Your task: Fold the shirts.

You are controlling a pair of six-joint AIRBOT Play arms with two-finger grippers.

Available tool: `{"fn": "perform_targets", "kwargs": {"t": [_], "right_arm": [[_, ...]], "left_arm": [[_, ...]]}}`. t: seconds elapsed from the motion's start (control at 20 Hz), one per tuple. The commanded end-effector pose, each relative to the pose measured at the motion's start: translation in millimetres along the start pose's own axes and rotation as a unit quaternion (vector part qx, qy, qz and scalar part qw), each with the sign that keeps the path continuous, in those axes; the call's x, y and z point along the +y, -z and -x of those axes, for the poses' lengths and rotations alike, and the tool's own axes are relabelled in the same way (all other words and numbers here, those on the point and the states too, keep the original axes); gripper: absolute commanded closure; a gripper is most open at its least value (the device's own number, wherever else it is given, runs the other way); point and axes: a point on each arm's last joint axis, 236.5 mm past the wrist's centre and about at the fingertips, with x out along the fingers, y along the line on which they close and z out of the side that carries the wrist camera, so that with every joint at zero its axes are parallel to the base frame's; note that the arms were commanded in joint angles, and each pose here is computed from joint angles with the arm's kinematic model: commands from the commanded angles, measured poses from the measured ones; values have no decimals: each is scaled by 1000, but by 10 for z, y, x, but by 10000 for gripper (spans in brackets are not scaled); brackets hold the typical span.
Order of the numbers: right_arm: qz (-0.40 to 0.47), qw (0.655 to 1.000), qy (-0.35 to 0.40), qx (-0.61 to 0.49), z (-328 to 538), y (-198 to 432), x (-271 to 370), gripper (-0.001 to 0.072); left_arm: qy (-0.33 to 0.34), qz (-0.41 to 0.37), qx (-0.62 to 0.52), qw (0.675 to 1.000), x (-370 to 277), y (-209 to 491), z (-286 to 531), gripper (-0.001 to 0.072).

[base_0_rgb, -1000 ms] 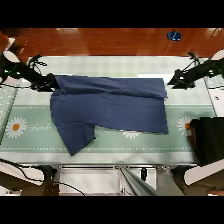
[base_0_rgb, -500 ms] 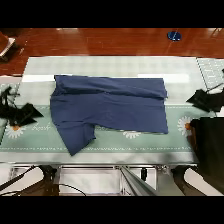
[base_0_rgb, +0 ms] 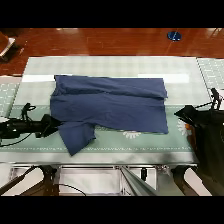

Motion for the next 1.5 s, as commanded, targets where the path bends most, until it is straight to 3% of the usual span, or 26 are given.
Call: {"fn": "perform_targets", "kwargs": {"t": [0.0, 0.05, 0.15, 0.4, 0.85, 0.9, 0.95, 1.0, 1.45], "right_arm": [[-7, 1000, 20, -18, 4, -60, -139, 304], [-32, 997, 62, -26, 41, -96, -385, 304], [-67, 991, 113, -7, 87, -7, -727, 305], [-50, 986, 62, 146, -251, 640, -489, 304], [-38, 988, -15, 147, -799, 556, 103, 311], [-23, 988, -18, 149, -813, 542, 162, 399], [1, 989, -23, 144, -804, 490, 225, 608], [24, 989, -34, 140, -762, 417, 305, 690], [103, 993, -46, 23, -350, -981, 792, 691]], "left_arm": [[-13, -60, 20, 998, -55, 100, -285, 432], [-14, -67, 31, 997, -72, 129, -319, 681], [-10, -72, 35, 997, -118, 119, -308, 678], [-7, -78, 30, 997, -167, 63, -274, 678], [-7, -78, 28, 997, -166, 52, -273, 678], [-7, -79, 27, 996, -174, 38, -267, 678], [-6, -83, 24, 996, -199, 6, -248, 678], [-2, -91, 21, 996, -259, -49, -205, 678], [29, -158, -113, 981, -1266, -1394, 379, 679]]}}
